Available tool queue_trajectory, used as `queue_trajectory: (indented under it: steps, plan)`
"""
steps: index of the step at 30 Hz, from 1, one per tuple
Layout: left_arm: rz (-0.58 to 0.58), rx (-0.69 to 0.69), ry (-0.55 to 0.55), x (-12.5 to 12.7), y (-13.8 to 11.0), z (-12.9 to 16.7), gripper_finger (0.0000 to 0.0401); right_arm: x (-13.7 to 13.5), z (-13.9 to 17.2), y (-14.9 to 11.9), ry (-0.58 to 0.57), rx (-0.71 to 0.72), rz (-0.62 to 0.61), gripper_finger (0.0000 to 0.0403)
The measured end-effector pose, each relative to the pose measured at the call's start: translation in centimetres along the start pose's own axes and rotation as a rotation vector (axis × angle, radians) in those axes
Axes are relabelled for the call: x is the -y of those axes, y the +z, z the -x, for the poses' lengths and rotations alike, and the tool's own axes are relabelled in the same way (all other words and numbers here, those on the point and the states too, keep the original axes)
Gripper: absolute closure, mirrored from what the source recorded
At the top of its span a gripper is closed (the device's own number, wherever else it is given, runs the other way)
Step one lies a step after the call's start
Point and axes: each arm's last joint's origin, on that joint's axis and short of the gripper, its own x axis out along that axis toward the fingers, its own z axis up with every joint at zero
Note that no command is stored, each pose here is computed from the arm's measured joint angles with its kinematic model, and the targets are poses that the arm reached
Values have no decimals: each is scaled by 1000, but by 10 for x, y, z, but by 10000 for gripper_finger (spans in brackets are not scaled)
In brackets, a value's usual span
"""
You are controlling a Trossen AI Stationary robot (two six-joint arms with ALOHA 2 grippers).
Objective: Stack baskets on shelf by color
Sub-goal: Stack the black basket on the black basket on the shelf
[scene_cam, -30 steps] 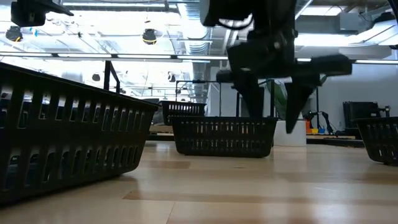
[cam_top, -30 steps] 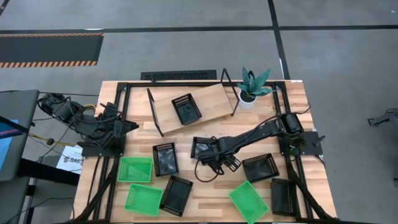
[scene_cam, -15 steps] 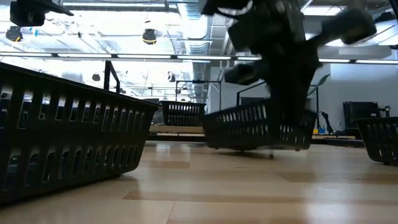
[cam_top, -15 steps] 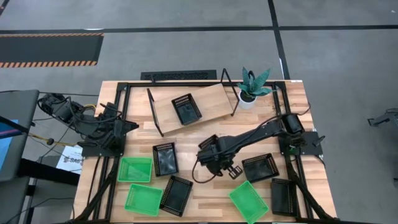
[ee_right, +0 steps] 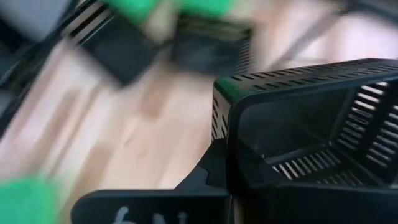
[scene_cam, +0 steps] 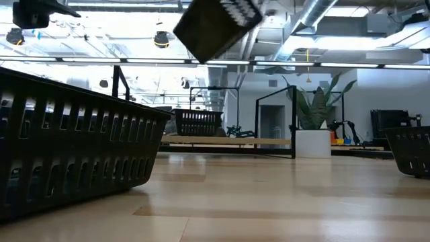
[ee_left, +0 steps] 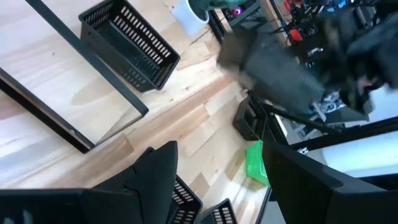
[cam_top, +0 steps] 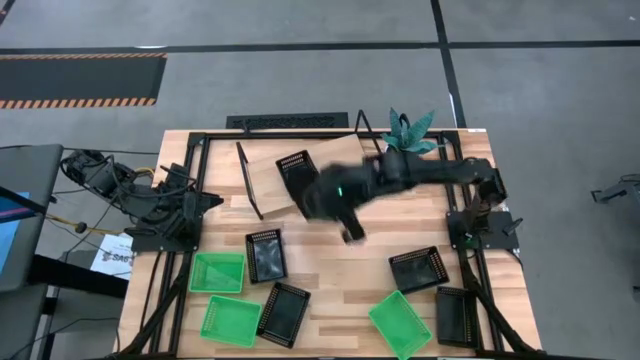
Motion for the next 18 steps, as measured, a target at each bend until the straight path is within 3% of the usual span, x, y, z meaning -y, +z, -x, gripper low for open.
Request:
queue_trajectory:
  steps: [4,9,14,18]
  plan:
    - [0,19,4,0,1,0,175,46,-5,3,-147,7,-94,396]
    - [0,26,6,0,1,0,175,87,-45,-6,-316,-142,-128,395]
    - [14,29,8,0,1,0,175,100,-81,-16,-318,-251,-113,394]
    - [14,38,11,0,1,0,175,94,-97,-16,-289,-292,-71,391]
